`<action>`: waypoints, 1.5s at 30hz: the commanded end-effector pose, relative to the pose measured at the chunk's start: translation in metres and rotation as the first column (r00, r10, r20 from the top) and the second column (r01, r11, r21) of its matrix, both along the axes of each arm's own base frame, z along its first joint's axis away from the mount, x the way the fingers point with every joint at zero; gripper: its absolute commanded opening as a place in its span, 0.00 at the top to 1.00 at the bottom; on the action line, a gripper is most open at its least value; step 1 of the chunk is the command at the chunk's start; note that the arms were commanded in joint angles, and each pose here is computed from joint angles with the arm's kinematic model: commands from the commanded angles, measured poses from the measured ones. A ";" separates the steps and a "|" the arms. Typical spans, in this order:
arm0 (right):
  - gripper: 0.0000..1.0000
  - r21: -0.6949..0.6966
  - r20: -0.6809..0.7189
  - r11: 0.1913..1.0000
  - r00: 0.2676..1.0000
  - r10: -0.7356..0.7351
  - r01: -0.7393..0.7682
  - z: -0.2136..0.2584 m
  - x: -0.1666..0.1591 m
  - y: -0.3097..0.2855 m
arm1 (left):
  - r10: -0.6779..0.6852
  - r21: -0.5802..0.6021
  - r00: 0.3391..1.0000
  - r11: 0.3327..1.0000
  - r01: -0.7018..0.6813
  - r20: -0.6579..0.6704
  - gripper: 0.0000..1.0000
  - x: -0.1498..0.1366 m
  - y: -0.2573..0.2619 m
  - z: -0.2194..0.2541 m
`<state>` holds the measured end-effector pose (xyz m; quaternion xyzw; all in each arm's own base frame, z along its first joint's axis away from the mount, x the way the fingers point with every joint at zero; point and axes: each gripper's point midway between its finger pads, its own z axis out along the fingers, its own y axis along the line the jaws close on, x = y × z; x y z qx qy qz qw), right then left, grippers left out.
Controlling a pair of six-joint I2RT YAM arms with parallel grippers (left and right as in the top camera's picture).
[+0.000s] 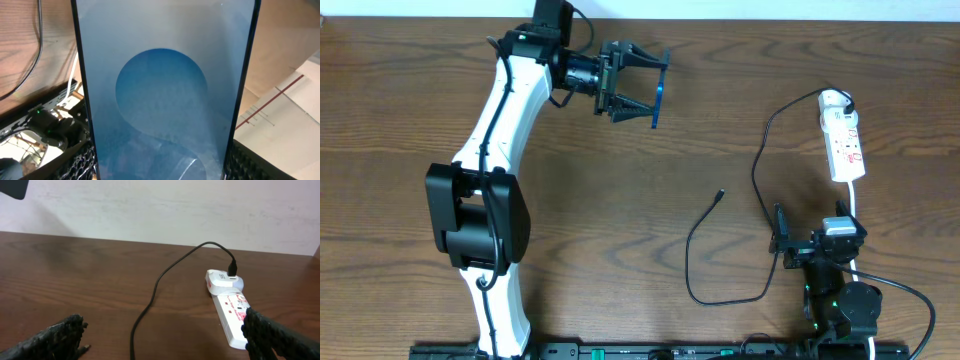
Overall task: Plug charger to phone and switch on socket
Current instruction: 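Raise the right arm and open the right gripper toward the phone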
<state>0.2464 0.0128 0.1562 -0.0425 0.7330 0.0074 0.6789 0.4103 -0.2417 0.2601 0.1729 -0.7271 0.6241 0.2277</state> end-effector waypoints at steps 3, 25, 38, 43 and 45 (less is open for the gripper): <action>0.01 0.013 -0.002 1.000 1.000 -0.007 0.007 -0.001 0.000 -0.001 | -0.009 -0.058 1.000 0.998 0.009 -0.005 0.32 -0.006 0.006 0.027; 0.01 0.198 0.097 0.887 0.908 0.407 -0.418 0.028 -0.021 0.071 | -0.010 -0.059 1.000 0.998 0.008 -0.019 0.32 -0.006 0.006 0.027; 0.01 0.378 0.365 0.623 0.729 0.579 -0.685 0.124 -0.066 0.101 | -0.009 -0.059 1.000 0.998 0.008 -0.019 0.32 -0.006 0.006 0.027; 0.01 0.274 0.210 0.758 0.807 0.552 -0.591 0.161 -0.057 0.096 | -0.010 -0.059 1.000 0.998 0.008 -0.019 0.32 -0.006 0.006 0.027; 0.01 0.300 0.083 0.796 0.845 0.528 -0.526 0.165 -0.044 0.091 | -0.009 -0.059 1.000 0.998 0.008 -0.019 0.32 -0.006 0.006 0.027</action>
